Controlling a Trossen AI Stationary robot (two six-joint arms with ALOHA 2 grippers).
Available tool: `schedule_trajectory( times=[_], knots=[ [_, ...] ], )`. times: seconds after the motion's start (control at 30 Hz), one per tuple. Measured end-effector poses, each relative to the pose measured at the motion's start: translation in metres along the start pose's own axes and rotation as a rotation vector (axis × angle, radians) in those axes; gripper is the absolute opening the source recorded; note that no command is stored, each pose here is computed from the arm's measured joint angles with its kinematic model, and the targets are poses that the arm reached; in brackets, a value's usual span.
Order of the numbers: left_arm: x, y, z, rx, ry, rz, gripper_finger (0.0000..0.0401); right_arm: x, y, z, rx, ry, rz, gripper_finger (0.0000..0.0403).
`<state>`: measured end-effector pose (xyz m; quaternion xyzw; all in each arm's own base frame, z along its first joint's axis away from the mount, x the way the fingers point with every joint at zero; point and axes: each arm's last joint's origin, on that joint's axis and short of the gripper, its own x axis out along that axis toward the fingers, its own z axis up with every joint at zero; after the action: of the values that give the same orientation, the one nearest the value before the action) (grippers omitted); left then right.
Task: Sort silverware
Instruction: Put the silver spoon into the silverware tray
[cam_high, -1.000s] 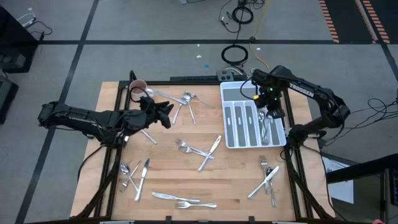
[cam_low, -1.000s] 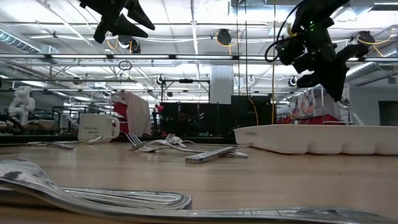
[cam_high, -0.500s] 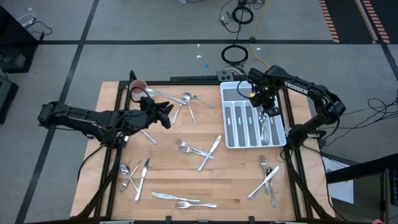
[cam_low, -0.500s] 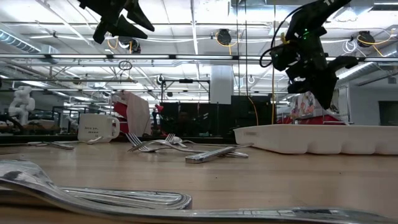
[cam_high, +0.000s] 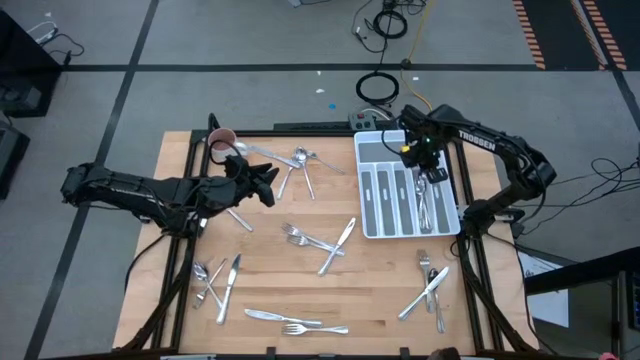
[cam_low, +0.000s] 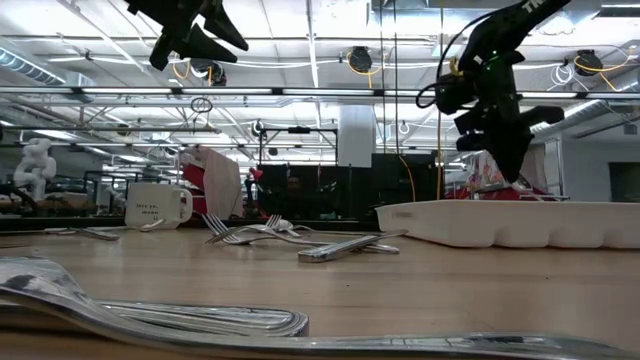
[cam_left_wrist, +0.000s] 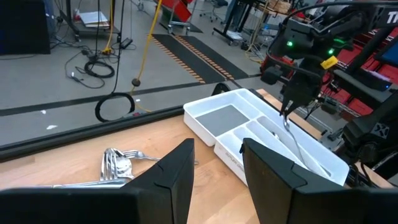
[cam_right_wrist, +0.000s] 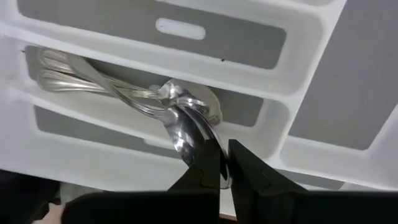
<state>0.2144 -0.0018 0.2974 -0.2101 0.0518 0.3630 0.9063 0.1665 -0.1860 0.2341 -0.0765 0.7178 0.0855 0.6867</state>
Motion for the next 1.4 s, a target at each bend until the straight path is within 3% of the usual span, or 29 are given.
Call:
schedule_trajectory(
  times=[0.83, 1.2, 1.4],
  knots=[
    [0.0, 0.0, 0.0, 0.0, -0.004, 0.004, 0.0141, 0.044, 0.002, -0.001, 0.028, -0.011, -0.071, 0.0],
    [0.0, 0.0, 0.0, 0.006, -0.007, 0.01, 0.0141, 0.044, 0.0, 0.001, 0.087, -0.028, -0.092, 0.0001],
    [0.0, 0.0, 0.0, 0.006, -0.007, 0.01, 0.0141, 0.044, 0.0, 0.001, 0.145, -0.03, -0.095, 0.0025]
  ],
)
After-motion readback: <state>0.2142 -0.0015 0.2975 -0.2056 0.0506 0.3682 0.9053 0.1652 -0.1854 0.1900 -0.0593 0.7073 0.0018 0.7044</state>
